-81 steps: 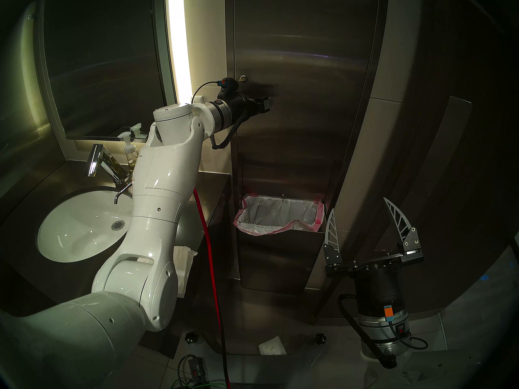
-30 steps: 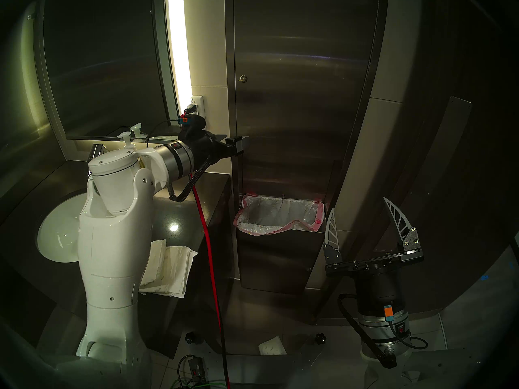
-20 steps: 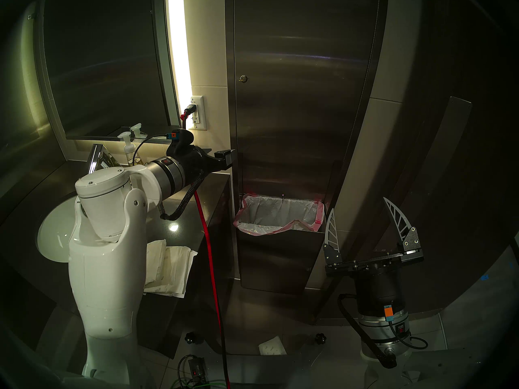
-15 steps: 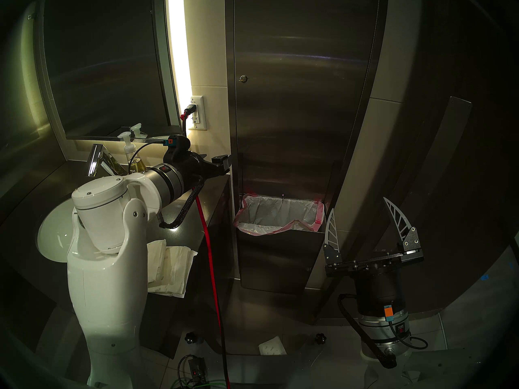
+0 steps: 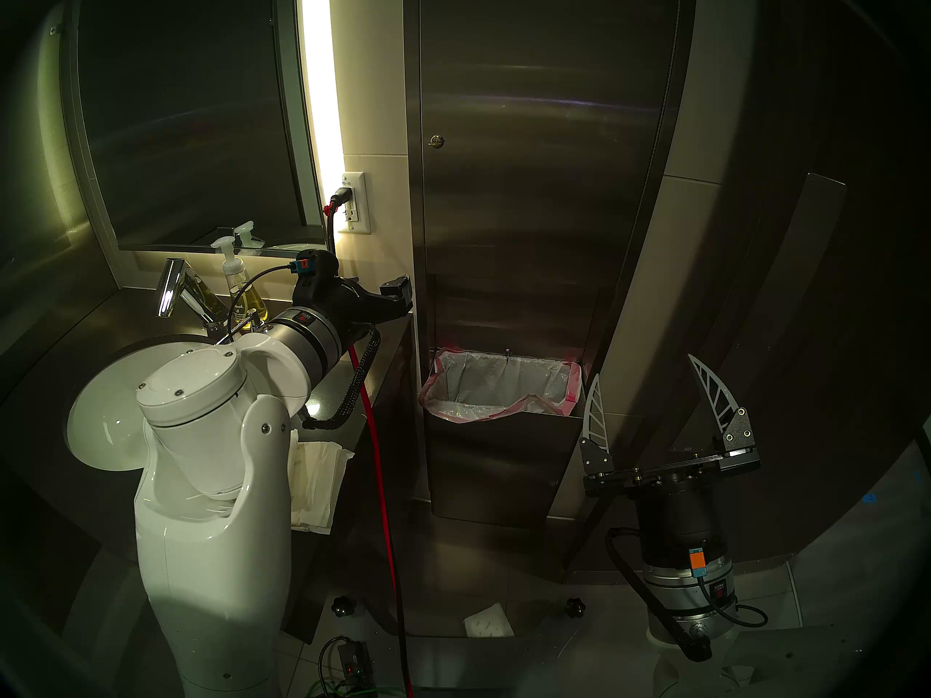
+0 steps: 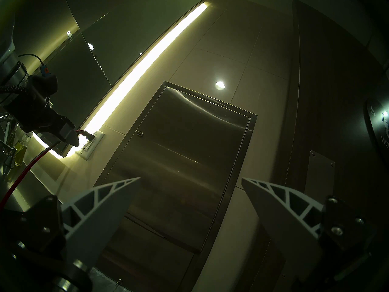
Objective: Twist key and close towel dispenser
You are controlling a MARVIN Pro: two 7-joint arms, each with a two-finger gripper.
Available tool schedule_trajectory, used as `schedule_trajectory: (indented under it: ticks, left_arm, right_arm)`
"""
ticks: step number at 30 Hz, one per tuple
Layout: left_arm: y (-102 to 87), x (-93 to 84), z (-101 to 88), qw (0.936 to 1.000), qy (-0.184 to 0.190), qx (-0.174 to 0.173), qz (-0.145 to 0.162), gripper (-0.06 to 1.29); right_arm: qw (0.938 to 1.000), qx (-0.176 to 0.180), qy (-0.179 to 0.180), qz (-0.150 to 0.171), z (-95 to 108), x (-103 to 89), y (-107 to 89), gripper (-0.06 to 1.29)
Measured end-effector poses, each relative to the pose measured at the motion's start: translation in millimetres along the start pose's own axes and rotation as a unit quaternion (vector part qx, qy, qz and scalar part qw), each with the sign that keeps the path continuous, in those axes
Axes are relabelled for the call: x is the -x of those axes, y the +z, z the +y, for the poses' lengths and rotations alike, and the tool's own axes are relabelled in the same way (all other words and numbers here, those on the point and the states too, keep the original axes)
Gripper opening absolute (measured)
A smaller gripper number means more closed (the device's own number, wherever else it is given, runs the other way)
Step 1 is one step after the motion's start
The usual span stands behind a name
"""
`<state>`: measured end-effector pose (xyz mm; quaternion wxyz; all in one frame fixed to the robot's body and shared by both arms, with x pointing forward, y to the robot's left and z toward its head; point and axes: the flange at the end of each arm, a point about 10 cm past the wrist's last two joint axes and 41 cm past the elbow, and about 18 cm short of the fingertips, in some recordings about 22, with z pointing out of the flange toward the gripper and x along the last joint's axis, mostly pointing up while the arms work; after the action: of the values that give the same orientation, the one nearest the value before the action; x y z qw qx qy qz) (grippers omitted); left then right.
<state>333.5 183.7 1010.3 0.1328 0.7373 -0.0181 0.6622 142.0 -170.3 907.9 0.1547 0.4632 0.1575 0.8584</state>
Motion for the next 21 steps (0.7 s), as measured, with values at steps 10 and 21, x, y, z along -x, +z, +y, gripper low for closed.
schedule_trajectory:
  ticks: [10,21]
  left_arm:
    - [6.0,13.1,-0.6,0.9994,0.019,-0.005,0.027,1.21]
    - [5.0,12.7,0.4,0.9987,0.031,0.001,0.040,1.21]
  right_arm:
    - [1.0000,0.000,0.000,0.000,0.0,0.0,-0.1,1.25]
    - [1.0000,0.000,0.000,0.000,0.0,-0.1,-0.2,1.25]
